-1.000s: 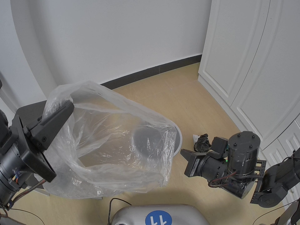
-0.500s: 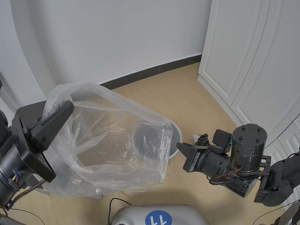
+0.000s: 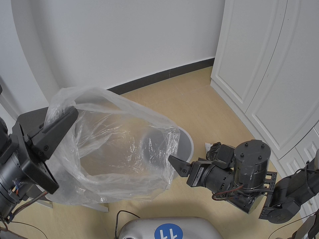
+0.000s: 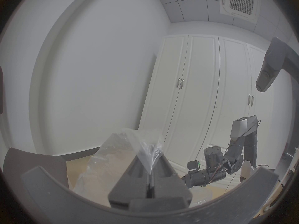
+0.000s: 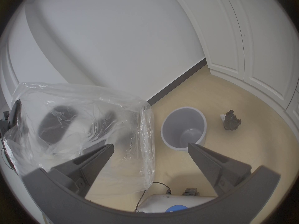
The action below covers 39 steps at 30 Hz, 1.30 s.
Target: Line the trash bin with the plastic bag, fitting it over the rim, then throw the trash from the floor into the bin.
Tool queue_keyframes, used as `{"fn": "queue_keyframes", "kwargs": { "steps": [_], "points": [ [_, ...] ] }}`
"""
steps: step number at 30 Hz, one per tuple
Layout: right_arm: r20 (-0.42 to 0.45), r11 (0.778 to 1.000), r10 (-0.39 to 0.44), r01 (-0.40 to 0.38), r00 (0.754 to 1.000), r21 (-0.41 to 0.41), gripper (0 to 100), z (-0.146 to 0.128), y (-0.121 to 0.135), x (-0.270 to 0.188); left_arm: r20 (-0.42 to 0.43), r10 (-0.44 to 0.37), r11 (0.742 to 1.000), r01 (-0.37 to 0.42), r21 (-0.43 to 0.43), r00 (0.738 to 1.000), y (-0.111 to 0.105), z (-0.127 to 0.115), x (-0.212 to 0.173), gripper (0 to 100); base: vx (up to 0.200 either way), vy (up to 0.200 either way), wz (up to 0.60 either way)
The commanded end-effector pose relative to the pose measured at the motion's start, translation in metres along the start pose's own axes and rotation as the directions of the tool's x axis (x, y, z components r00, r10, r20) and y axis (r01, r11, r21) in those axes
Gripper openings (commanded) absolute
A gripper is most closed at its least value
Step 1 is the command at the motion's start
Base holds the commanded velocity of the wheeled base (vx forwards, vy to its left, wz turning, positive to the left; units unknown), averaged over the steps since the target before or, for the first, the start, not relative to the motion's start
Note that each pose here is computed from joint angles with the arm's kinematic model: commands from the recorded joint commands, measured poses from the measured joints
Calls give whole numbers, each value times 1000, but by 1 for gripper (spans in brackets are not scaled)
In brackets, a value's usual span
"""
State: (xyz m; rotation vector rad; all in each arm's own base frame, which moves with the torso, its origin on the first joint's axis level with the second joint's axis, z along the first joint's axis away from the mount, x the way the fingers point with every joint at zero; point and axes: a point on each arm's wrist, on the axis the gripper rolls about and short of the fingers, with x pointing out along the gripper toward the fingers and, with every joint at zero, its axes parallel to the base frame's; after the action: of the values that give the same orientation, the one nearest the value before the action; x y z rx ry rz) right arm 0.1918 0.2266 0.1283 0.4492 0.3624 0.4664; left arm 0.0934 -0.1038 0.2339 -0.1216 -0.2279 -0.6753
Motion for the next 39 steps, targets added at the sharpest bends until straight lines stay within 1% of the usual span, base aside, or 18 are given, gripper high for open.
{"fn": "queue_keyframes", "kwargs": {
  "steps": [1, 3, 11, 18, 20, 21, 23, 29, 33, 39],
  "points": [
    [8, 1000, -2, 2, 1000, 5, 100, -15, -4, 14, 1, -2, 1000, 2, 0, 1000, 0, 0, 0, 0, 0, 0, 0],
    [26, 1000, 8, -9, 1000, 13, 100, -16, -4, 17, 1, -2, 1000, 2, 0, 1000, 0, 0, 0, 0, 0, 0, 0],
    [22, 1000, 6, -6, 1000, 13, 100, -29, -8, 29, -4, -2, 1000, 2, 1, 1000, 0, -1, 0, 0, 0, 0, 0],
    [44, 1000, 14, -15, 999, 22, 100, -28, -9, 31, -7, -5, 1000, 5, 1, 1000, -1, -2, 1, 0, 0, 0, 0],
    [57, 1000, 17, -18, 998, 26, 100, -26, -9, 31, -8, -4, 1000, 4, 1, 1000, -1, -2, 1, 0, 0, 0, 0],
    [82, 999, 31, -34, 996, 32, 100, -24, -9, 30, -10, -5, 1000, 5, 2, 1000, -1, -2, 1, 0, 0, 0, 0],
    [101, 998, 46, -50, 994, 39, 100, -22, -9, 29, -13, -5, 1000, 5, 2, 1000, -1, -3, 1, 0, 0, 0, 0],
    [90, 999, 40, -43, 995, 33, 100, -32, -12, 37, -11, -25, 1000, 25, 2, 1000, -1, -3, 1, 0, 0, 0, 0],
    [82, 999, 45, -47, 996, 28, 100, -45, -13, 44, -8, -33, 999, 33, 1, 999, -1, -2, 0, 0, 0, 0, 0],
    [94, 998, 54, -56, 994, 28, 100, -47, -14, 45, -8, -33, 999, 33, 1, 999, -1, -2, 0, 0, 0, 0, 0]
  ]
}}
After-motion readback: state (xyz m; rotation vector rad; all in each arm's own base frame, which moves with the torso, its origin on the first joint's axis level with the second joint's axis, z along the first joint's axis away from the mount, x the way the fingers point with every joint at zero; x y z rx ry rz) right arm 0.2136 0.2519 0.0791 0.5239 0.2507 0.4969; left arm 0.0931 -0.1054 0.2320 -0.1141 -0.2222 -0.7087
